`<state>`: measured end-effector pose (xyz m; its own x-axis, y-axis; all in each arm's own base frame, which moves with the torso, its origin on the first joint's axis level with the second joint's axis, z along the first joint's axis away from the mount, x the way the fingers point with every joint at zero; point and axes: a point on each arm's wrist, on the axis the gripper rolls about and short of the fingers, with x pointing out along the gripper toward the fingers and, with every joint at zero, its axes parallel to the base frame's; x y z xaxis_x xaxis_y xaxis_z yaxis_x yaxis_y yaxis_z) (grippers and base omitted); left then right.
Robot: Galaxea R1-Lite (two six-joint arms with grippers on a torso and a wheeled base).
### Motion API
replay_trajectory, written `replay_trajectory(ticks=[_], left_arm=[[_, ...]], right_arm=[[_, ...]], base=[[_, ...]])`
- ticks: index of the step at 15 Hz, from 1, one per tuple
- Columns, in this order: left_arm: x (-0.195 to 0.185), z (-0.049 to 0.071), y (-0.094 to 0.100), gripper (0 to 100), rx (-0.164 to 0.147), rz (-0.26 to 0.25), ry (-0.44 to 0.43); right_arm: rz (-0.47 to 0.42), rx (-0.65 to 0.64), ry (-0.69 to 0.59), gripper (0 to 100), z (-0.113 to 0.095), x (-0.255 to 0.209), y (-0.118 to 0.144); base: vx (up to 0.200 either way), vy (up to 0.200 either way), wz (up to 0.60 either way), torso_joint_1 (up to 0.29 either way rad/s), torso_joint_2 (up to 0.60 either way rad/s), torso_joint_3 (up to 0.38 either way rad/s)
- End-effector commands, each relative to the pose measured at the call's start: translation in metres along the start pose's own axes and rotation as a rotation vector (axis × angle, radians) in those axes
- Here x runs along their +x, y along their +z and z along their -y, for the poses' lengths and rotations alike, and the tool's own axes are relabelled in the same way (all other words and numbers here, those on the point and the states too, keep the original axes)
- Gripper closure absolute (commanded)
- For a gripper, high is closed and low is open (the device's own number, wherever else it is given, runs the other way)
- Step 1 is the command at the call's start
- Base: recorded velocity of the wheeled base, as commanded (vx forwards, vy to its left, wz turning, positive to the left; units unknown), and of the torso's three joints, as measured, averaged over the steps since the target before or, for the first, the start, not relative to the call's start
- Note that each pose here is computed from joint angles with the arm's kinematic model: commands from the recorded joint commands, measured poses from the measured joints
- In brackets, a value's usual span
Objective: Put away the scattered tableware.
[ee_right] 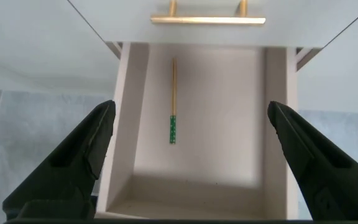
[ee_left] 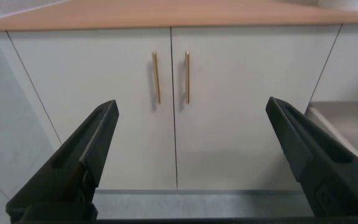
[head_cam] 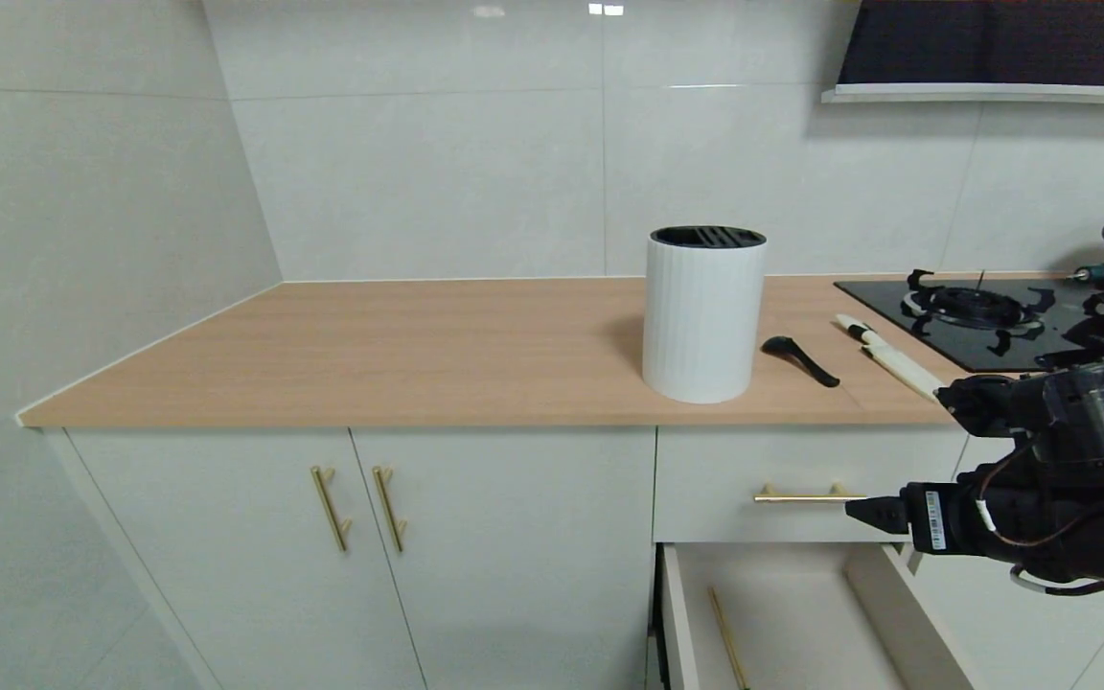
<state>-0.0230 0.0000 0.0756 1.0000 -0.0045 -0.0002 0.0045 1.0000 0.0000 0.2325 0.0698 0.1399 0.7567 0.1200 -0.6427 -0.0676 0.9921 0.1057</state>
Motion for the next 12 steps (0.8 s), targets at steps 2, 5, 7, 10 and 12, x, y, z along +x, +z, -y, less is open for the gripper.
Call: replay_trajectory(ticks=[2, 5, 7, 10, 12], left_arm=[[0.000, 0.000, 0.000, 0, 0.000, -0.001, 0.000], [0.000, 0.000, 0.000, 0, 0.000, -0.001, 0.000], [0.000, 0.000, 0.000, 0, 0.000, -0.001, 0.000], [0.000, 0.000, 0.000, 0, 0.000, -0.001, 0.000], [0.000, 0.000, 0.000, 0, 0.000, -0.001, 0.000]], right_arm=[[-0.003, -0.001, 0.001, 0, 0.000, 0.001, 0.000], [0.001, 0.000, 0.001, 0, 0.000, 0.001, 0.000], [0.012, -0.008, 0.005, 0, -0.001, 0.001, 0.002], [0.146, -0.012, 0.016, 0, 0.001, 0.011, 0.031], [0.207, -0.043, 0.004, 0, 0.016, 0.034, 0.065]], base=[[0.000, 0.000, 0.00, 0.210, -0.48, -0.286], [0.000, 0.000, 0.00, 0.095, -0.23, -0.129], [0.000, 0.000, 0.00, 0.013, -0.04, -0.021], [0.000, 0.000, 0.00, 0.000, 0.00, 0.000], [0.000, 0.000, 0.00, 0.000, 0.00, 0.000]])
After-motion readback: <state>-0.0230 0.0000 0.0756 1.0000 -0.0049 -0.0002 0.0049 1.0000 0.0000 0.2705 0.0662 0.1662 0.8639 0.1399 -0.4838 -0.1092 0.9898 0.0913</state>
